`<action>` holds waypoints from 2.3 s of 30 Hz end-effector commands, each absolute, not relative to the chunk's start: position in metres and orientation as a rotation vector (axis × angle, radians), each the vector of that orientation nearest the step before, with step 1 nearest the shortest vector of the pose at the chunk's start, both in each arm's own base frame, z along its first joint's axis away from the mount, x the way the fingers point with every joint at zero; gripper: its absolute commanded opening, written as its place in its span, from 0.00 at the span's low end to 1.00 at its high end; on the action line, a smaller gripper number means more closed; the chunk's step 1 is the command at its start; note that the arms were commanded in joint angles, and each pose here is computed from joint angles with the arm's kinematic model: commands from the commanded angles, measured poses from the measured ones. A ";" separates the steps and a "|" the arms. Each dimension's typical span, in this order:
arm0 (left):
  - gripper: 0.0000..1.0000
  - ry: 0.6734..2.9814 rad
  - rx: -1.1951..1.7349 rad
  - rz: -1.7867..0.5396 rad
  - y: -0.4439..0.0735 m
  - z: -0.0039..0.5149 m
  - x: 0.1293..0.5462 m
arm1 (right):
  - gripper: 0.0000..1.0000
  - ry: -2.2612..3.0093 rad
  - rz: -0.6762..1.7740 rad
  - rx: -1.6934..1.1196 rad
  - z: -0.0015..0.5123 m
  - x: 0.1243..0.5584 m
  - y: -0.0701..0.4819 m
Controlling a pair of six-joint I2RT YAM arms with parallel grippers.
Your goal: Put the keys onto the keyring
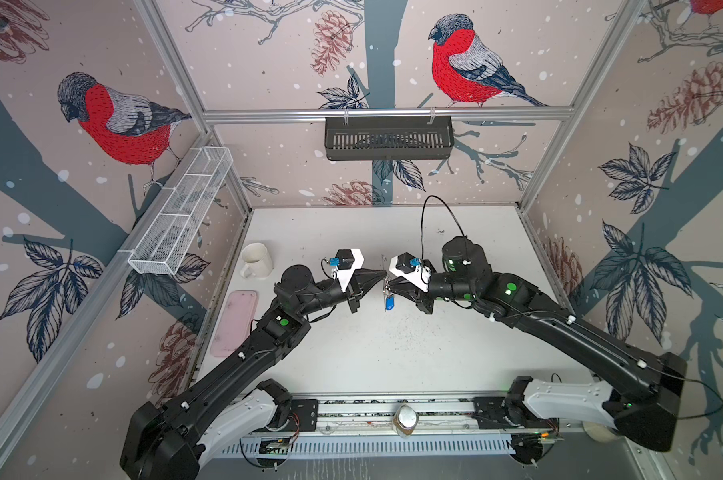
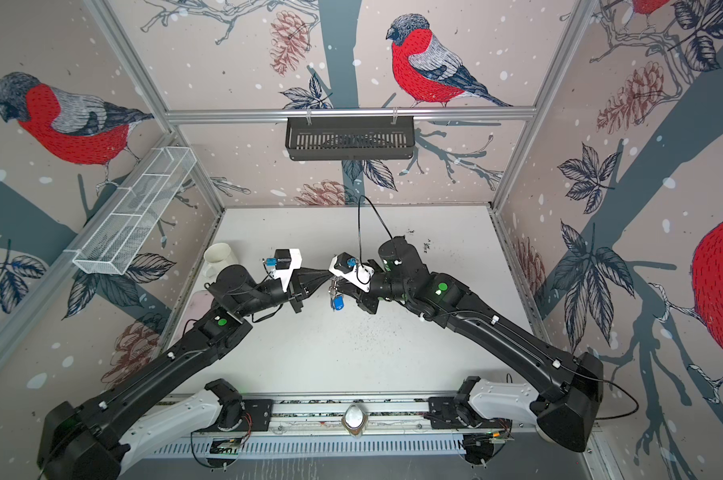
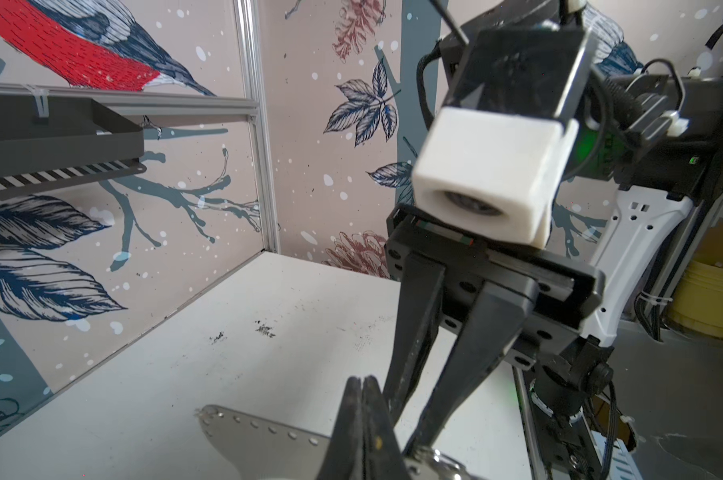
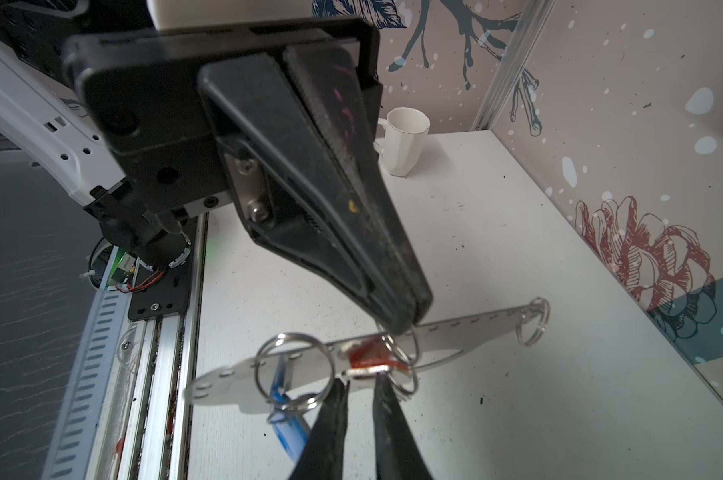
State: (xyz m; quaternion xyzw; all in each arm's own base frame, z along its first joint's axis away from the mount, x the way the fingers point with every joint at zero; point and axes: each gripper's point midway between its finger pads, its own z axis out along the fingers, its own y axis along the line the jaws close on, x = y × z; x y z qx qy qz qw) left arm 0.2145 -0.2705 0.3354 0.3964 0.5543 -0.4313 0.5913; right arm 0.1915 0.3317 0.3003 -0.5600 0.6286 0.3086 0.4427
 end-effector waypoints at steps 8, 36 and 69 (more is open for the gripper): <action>0.00 1.139 0.901 -1.104 -0.270 0.354 0.199 | 0.12 1.434 0.904 -1.370 0.317 0.184 0.352; 0.00 0.975 0.879 -1.183 -0.261 0.358 0.176 | 0.33 1.450 0.797 -1.309 0.311 0.186 0.330; 0.00 0.750 0.849 -1.149 -0.246 0.363 0.157 | 0.17 1.187 1.058 -1.210 0.345 0.143 0.329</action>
